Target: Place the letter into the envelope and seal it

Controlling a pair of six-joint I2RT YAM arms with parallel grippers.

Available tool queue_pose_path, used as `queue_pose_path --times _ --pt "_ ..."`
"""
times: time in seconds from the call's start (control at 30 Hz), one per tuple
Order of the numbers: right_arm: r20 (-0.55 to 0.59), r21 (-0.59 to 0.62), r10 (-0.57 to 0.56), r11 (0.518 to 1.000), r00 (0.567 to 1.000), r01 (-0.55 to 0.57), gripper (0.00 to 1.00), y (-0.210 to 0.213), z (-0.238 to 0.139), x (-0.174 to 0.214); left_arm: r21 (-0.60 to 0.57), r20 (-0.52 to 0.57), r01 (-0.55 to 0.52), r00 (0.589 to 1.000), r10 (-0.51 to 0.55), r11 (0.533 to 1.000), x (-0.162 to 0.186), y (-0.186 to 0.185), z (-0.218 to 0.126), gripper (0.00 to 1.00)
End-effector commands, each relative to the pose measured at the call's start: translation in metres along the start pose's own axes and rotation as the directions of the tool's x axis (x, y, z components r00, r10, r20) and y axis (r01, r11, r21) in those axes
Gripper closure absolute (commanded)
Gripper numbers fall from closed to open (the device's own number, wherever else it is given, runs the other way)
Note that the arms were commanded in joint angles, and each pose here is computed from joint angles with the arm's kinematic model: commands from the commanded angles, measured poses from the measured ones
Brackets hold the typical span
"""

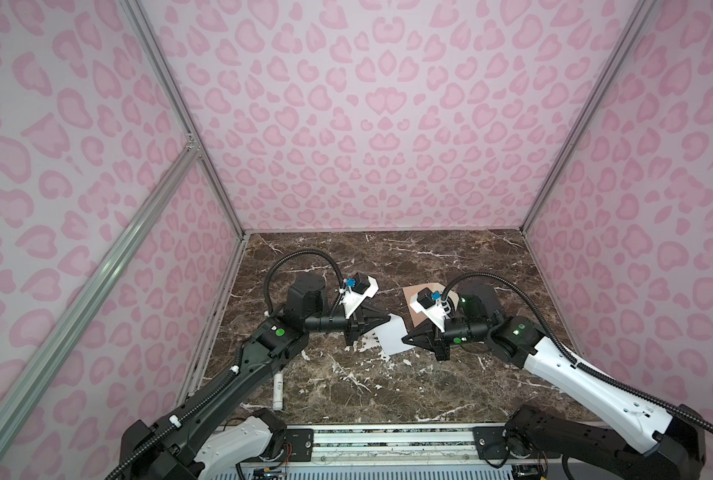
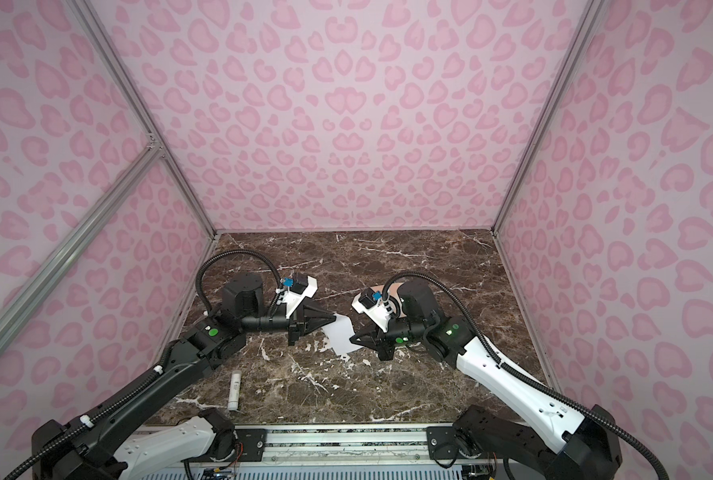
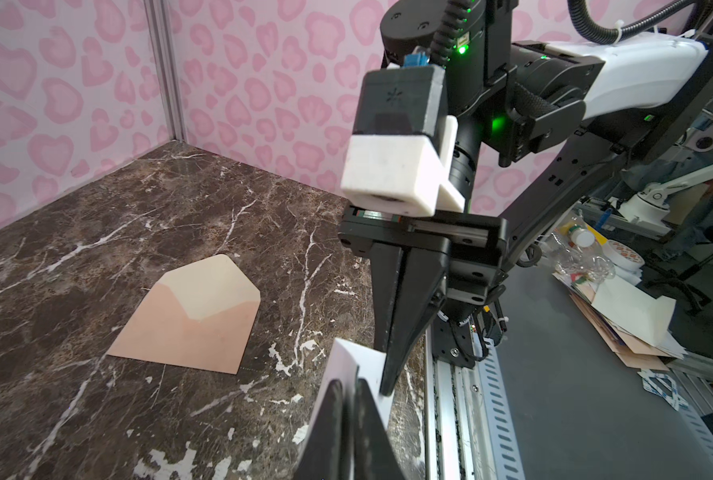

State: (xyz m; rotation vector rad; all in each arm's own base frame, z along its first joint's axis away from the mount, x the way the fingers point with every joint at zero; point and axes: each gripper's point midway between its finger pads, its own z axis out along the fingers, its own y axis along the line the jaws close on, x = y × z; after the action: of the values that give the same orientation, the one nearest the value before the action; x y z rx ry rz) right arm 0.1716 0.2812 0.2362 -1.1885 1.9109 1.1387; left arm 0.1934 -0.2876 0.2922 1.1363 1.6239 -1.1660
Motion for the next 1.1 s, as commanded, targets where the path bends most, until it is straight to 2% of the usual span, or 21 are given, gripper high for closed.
queue_pose_path --times 0.0,0.07,0.1,0.17,0.27,0.37,0.43,0.5,0.53,0.67,0.77,0.93,1.07 --pt "-0.014 -0.012 -0.008 1.000 1.000 0.008 1.00 0.002 0.000 0.004 0.050 0.002 -0.001 1.000 0.001 0.999 -0.004 -0.009 -0.001 0.96" --pt "-0.021 0.000 -0.010 1.000 1.000 0.010 1.00 0.001 -0.001 0.006 0.040 0.001 0.000 1.000 0.000 0.999 -0.005 -0.008 -0.001 0.96" --pt "-0.019 0.008 -0.015 1.000 1.000 0.015 0.93 0.000 -0.002 0.006 0.023 0.001 0.001 1.000 -0.001 1.000 -0.006 -0.005 -0.001 0.96" --pt "-0.017 0.038 -0.022 0.999 1.000 0.023 0.75 -0.003 -0.006 0.006 -0.046 0.008 0.008 1.000 -0.008 0.999 -0.008 0.006 -0.003 0.96" --pt "0.020 0.110 -0.012 0.994 1.000 0.010 0.56 -0.015 -0.016 0.002 -0.175 0.039 0.029 0.999 -0.023 0.984 -0.017 0.026 -0.010 0.96" --pt "0.138 0.196 0.038 0.978 0.990 -0.065 0.47 -0.035 -0.033 -0.011 -0.351 0.114 0.097 0.992 -0.060 0.931 -0.034 0.056 -0.025 0.96" --pt "0.256 0.229 0.068 0.965 0.964 -0.129 0.45 -0.047 -0.042 -0.023 -0.441 0.210 0.184 0.973 -0.098 0.879 -0.049 0.076 -0.039 0.96" --pt "0.393 0.221 0.111 0.952 0.913 -0.211 0.43 -0.053 -0.048 -0.035 -0.473 0.326 0.285 0.936 -0.135 0.833 -0.063 0.091 -0.054 0.96" --pt "0.473 0.200 0.131 0.947 0.871 -0.251 0.43 -0.055 -0.053 -0.042 -0.478 0.385 0.327 0.912 -0.140 0.815 -0.071 0.096 -0.060 0.96" --pt "0.727 0.107 0.202 0.911 0.657 -0.398 0.40 -0.068 -0.075 -0.056 -0.440 0.580 0.453 0.802 -0.139 0.776 -0.096 0.108 -0.077 0.96" --pt "0.799 0.055 0.219 0.900 0.559 -0.432 0.37 -0.069 -0.079 -0.059 -0.388 0.660 0.527 0.731 -0.171 0.756 -0.104 0.117 -0.079 0.96" --pt "0.842 -0.057 0.281 0.896 0.461 -0.441 0.34 -0.062 -0.070 -0.073 -0.298 0.748 0.603 0.629 -0.213 0.740 -0.109 0.129 -0.078 0.96" --pt "0.855 -0.178 0.363 0.876 0.371 -0.449 0.32 -0.063 -0.062 -0.084 -0.273 0.779 0.629 0.589 -0.216 0.728 -0.110 0.131 -0.078 0.96"
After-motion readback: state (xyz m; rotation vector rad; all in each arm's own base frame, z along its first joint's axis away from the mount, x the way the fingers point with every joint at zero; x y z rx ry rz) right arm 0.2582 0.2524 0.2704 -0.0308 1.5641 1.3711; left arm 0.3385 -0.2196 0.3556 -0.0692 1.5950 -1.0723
